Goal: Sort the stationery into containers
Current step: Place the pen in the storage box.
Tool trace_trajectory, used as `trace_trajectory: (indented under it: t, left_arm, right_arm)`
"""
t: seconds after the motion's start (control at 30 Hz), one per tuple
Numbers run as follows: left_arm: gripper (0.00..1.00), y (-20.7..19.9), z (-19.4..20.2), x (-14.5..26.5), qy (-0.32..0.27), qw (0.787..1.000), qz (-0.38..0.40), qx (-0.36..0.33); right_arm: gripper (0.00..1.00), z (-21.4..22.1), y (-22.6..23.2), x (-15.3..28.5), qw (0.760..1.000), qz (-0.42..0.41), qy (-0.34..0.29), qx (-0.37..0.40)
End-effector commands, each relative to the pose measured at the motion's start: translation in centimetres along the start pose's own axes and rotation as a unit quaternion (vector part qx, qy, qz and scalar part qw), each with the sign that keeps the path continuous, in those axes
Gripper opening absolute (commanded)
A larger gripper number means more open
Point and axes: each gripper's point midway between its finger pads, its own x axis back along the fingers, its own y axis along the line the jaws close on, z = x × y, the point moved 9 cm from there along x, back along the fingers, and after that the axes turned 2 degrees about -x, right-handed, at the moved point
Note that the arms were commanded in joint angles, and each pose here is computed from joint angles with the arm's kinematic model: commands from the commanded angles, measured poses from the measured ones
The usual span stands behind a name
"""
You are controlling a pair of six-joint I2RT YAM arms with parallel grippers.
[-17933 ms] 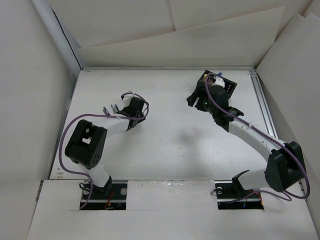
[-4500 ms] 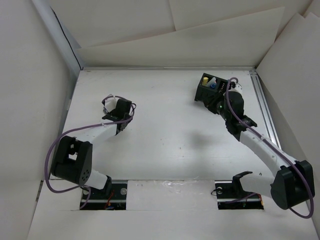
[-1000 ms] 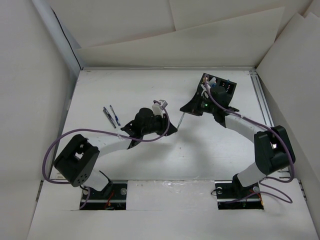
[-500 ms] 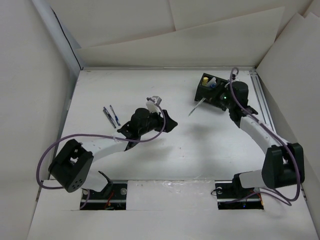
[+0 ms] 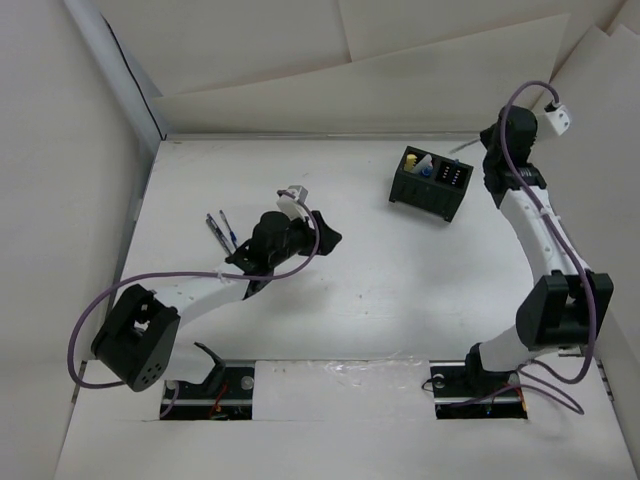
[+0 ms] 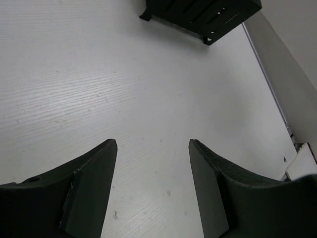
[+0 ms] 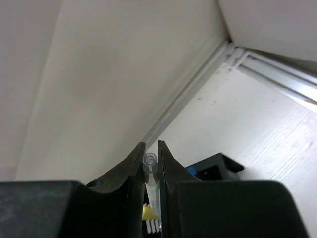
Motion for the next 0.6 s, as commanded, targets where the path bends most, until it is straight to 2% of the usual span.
trace_trajectory:
  t: [0.0, 0.17, 0.47, 0.57]
  left_arm:
    - [0.56, 0.2, -0.8, 0.1, -0.016, 0.999, -0.034, 0.004]
    - [0.55, 1.0, -1.3, 1.3, -0.050, 0.994, -0.098, 0.022]
    - [0.51, 2.4, -1.8, 1.2, -0.057, 0.979, -0.192, 0.032]
    - [0.49, 3.4, -1.3, 0.7, -0.046, 0.969, -0.239, 0.032]
  right_arm:
    - [0.00, 0.7, -1.6, -2.3, 0.994, 0.093, -0.037, 0.053]
    - [0.00, 3.0, -2.1, -4.5, 0.990, 0.121, -0.022, 0.076]
    - [0.00, 7.9, -2.4, -6.1, 0.979, 0.153, 0.002, 0.135]
    - [0.22, 8.7, -1.6, -5.8, 0.980, 0.142, 0.014, 0.139]
